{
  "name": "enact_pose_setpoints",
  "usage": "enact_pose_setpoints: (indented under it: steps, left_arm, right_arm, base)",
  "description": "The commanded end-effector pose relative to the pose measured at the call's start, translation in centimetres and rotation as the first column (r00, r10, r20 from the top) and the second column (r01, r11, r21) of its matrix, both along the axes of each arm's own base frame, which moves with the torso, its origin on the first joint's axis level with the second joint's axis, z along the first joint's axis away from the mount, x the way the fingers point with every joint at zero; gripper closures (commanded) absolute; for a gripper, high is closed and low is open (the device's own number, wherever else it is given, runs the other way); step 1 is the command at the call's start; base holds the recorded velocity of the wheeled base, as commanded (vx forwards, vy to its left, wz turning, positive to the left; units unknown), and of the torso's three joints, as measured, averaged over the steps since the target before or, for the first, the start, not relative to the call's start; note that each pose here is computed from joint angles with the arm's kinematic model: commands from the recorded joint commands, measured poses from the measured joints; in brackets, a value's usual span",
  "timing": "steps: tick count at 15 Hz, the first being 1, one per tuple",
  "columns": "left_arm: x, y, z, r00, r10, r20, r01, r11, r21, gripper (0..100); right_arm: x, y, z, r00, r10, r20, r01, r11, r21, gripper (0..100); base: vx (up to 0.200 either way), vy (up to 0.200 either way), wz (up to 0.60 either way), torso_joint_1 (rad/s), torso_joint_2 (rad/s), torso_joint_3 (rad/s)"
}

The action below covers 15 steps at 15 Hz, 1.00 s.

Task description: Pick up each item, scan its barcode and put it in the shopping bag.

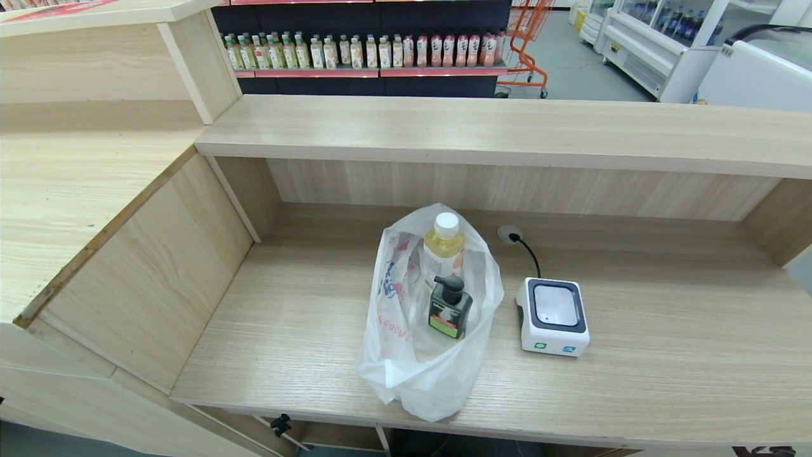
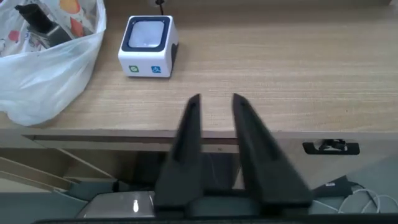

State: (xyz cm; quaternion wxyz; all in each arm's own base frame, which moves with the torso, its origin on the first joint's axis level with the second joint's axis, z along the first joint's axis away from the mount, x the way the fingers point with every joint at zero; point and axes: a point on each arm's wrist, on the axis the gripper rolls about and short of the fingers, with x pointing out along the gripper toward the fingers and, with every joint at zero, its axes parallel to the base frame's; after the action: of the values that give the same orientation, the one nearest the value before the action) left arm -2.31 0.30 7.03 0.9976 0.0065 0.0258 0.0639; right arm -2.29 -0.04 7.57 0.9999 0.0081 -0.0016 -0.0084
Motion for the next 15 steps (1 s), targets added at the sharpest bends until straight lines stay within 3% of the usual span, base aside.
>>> enact_pose_setpoints:
  steps: [1,12,15]
  left_arm:
    - [0.00,0.00,0.00,1.000,0.001,0.000,-0.001,1.000,0.000,0]
    - [0.01,0.00,0.00,1.000,-0.001,-0.001,0.001,1.000,0.001,0]
    - [0.00,0.00,0.00,1.000,-0.001,0.000,0.001,1.000,0.004,0]
  right_arm:
    - [0.01,0.00,-0.01,1.000,0.000,-0.001,0.000,1.000,0.001,100]
    - [0.01,0.00,-0.01,1.000,0.000,-0.001,0.000,1.000,0.001,100]
    - [0.01,0.00,-0.01,1.000,0.000,-0.001,0.000,1.000,0.001,100]
  base:
    - [0.000,0.000,0.00,0.000,0.00,0.000]
    - [0.000,0.000,0.00,0.000,0.00,0.000]
    - [0.000,-0.200,0.00,0.002,0.00,0.002]
